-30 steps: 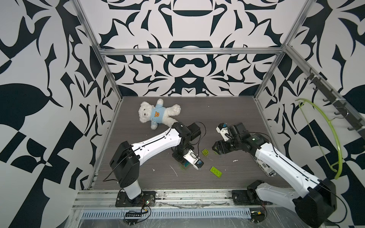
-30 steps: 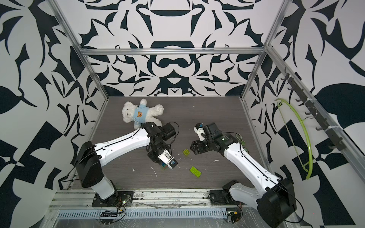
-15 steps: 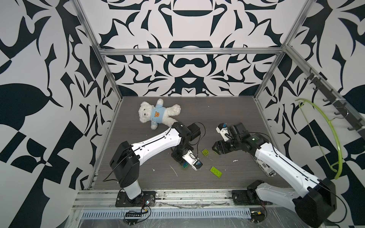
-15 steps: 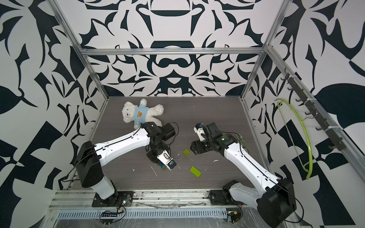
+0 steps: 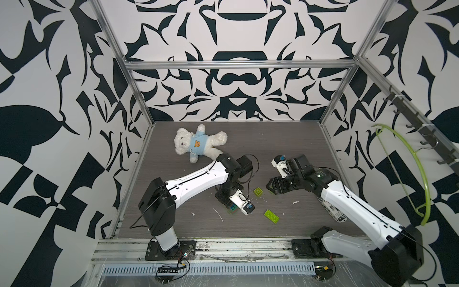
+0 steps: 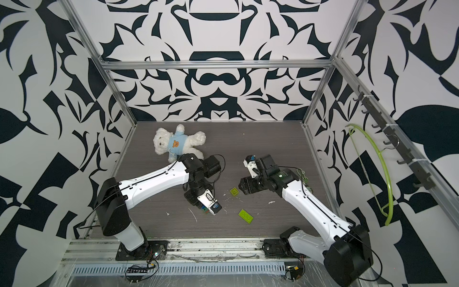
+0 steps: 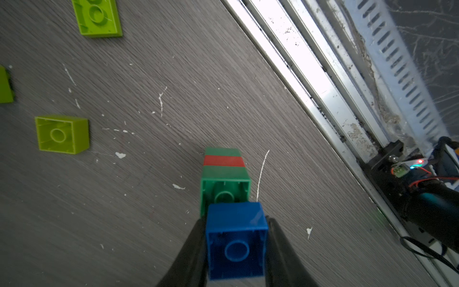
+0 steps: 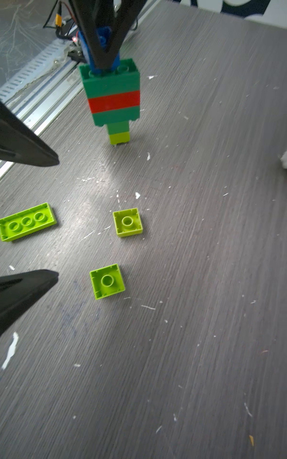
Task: Assemble a carrot with lego
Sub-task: Assemble the lego brick with the lego brick, then adjust the lego brick at the center of the board.
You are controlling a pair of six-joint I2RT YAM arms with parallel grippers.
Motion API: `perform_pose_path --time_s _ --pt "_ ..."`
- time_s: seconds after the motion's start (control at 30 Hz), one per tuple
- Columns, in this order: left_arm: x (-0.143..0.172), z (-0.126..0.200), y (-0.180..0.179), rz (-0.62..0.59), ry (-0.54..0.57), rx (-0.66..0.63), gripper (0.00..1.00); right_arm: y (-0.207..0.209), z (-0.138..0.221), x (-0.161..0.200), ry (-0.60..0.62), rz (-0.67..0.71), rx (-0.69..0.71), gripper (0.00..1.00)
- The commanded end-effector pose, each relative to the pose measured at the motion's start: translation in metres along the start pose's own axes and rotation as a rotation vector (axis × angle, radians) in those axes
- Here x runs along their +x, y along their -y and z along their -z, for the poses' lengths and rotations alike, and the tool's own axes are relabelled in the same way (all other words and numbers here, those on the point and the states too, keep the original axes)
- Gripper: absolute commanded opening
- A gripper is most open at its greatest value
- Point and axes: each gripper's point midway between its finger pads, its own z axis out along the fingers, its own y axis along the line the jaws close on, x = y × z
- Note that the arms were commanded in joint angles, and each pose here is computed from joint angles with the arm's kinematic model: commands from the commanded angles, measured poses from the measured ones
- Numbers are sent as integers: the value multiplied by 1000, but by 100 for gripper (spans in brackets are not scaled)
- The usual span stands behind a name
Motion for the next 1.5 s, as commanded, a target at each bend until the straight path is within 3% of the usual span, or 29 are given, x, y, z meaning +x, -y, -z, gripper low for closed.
perform_pose_path --time_s 0.0,0.2,0.37,0.5,0.87,1.3,1.47 --pt "-11 28 -1 21 83 -57 0 -35 11 -11 165 73 -110 72" --pt "5 56 7 141 127 -120 0 -98 6 6 431 318 -174 77" --pt "23 67 14 258 149 -163 0 -132 -25 38 534 486 -150 78" --pt "31 70 12 275 139 -218 0 -161 -50 56 585 648 -88 79" --pt "34 66 12 287 132 -195 0 -164 -85 45 665 616 -28 82" --pt "39 62 15 321 112 -166 0 -156 -105 43 653 590 -129 66" --pt "39 61 19 330 111 -162 0 -147 -108 45 643 599 -146 64"
